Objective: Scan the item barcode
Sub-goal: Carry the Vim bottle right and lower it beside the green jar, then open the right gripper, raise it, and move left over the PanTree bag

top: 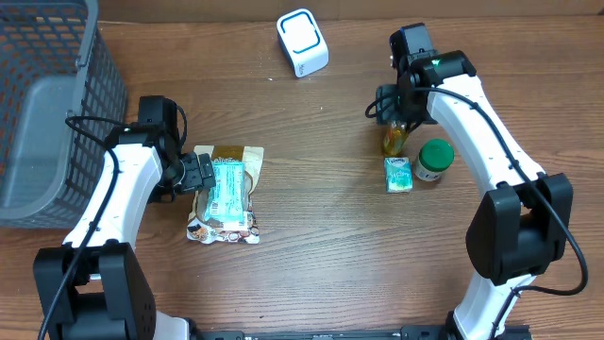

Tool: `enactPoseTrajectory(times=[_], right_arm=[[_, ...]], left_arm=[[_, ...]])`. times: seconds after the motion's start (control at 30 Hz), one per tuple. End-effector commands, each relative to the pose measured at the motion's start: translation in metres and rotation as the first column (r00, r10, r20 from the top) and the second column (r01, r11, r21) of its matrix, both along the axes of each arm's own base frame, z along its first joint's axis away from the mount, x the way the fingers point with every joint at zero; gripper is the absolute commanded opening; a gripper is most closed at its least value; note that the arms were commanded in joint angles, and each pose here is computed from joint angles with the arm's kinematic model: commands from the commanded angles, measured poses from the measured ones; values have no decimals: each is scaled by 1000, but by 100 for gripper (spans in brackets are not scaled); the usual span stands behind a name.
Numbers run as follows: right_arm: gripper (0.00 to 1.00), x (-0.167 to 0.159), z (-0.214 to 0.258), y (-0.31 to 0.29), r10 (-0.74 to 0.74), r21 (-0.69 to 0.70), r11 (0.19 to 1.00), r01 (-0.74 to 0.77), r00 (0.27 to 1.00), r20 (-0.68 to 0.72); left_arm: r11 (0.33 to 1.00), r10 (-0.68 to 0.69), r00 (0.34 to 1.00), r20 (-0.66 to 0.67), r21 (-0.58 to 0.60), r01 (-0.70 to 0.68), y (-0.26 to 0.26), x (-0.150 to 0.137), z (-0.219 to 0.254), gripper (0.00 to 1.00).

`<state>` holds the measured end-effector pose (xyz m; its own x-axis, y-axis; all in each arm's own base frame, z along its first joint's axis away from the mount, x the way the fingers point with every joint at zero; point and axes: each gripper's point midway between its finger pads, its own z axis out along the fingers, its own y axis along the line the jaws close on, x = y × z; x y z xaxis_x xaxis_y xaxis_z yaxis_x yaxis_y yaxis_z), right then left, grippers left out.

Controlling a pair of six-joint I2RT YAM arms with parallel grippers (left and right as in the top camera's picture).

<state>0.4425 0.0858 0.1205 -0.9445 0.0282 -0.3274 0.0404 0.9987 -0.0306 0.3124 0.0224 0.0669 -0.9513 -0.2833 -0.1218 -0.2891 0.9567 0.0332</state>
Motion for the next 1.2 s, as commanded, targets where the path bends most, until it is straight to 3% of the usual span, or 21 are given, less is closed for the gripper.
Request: enactPoseTrajectory(times=[0.0,0.17,0.3,0.77,0.97,1.17], right_arm=[[75,17,16,2,-5,20,1000,3,995,96],[76,41,28,8,-8,48,999,-2,980,201],[75,40,29,27,26,117,992,-51,979,202],[74,-8,19,103,195,273,940,-206,978,67],[78,-39,16,138,190,370,914,-167,981,-28],[84,-49,17,160,229,375,904,-205,973,-20]], left_arm=[[1000,-16,1000,8,-6,16,-3,4,3,100],[1000,-16,1000,8,-6,16,-3,4,3,99],[1000,-16,1000,8,-6,16,-3,4,3,100],[1000,-16,1000,8,-6,16,-3,4,3,100],[1000,-16,1000,8,-6,16,-3,4,3,100],[1000,-16,1000,8,-6,16,-3,4,3,99]])
